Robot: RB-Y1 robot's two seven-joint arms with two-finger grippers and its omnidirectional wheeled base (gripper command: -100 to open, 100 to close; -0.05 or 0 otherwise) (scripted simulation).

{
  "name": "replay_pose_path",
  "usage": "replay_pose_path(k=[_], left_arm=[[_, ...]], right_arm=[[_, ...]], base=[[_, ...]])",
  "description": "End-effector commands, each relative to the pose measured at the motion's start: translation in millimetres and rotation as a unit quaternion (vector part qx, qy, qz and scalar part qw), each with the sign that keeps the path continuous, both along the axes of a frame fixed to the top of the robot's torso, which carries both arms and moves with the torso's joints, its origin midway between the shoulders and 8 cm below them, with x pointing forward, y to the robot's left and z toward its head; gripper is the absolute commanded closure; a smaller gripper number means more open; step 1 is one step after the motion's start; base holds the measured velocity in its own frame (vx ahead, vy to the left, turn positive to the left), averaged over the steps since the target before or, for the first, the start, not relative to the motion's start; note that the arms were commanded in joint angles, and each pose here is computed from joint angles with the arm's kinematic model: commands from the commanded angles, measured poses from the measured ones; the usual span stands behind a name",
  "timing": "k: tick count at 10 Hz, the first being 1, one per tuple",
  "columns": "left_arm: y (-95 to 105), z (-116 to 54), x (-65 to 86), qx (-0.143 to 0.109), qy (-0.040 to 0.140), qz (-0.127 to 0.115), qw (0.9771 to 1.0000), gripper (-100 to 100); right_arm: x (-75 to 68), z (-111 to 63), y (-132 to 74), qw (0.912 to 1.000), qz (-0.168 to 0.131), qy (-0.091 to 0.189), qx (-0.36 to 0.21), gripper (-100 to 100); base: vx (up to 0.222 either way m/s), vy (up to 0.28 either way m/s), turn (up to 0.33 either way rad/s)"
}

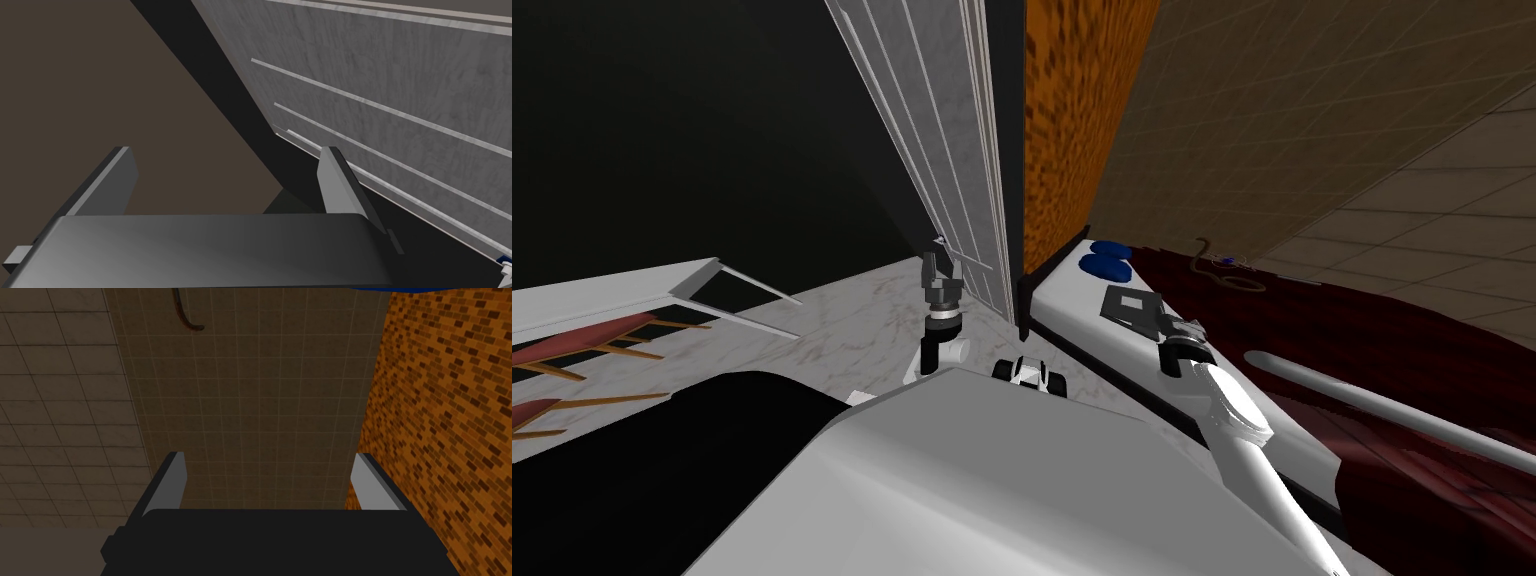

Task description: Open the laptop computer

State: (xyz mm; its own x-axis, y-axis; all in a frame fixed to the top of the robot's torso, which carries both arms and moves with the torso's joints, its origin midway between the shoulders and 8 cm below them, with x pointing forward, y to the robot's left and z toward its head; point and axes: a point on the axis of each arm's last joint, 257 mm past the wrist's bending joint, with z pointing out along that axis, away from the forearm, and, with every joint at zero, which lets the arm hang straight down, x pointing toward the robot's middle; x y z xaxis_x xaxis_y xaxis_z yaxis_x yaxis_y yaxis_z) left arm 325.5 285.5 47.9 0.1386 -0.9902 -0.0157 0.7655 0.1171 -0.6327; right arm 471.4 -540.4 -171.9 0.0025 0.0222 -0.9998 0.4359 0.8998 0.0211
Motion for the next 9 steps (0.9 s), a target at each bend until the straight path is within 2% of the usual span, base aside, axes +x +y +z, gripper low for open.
replay_pose_path(k=[1, 3, 4, 9], left_arm=[[0.0, 0.0, 0.0, 0.000, 0.000, 0.000, 1.0000, 0], [0.0, 0.0, 0.0, 0.000, 0.000, 0.000, 1.0000, 0], [0.0, 0.0, 0.0, 0.000, 0.000, 0.000, 1.0000, 0], [0.0, 0.0, 0.0, 0.000, 0.000, 0.000, 1.0000, 0]], right_arm=[[2.2, 17.0, -16.1, 1.0000, 0.001, 0.001, -0.009, -100], [4.5, 14.2, -13.7, 1.0000, 0.001, 0.000, -0.003, -100], [4.3, 14.4, -13.9, 1.0000, 0.001, 0.000, -0.003, 0], [4.4, 14.4, -13.8, 1.0000, 0.001, 0.000, -0.003, 0]], base=[[-0.008, 0.075, -0.013], [0.002, 0.039, -0.005], [0.000, 0.006, 0.001], [0.000, 0.000, 0.000]])
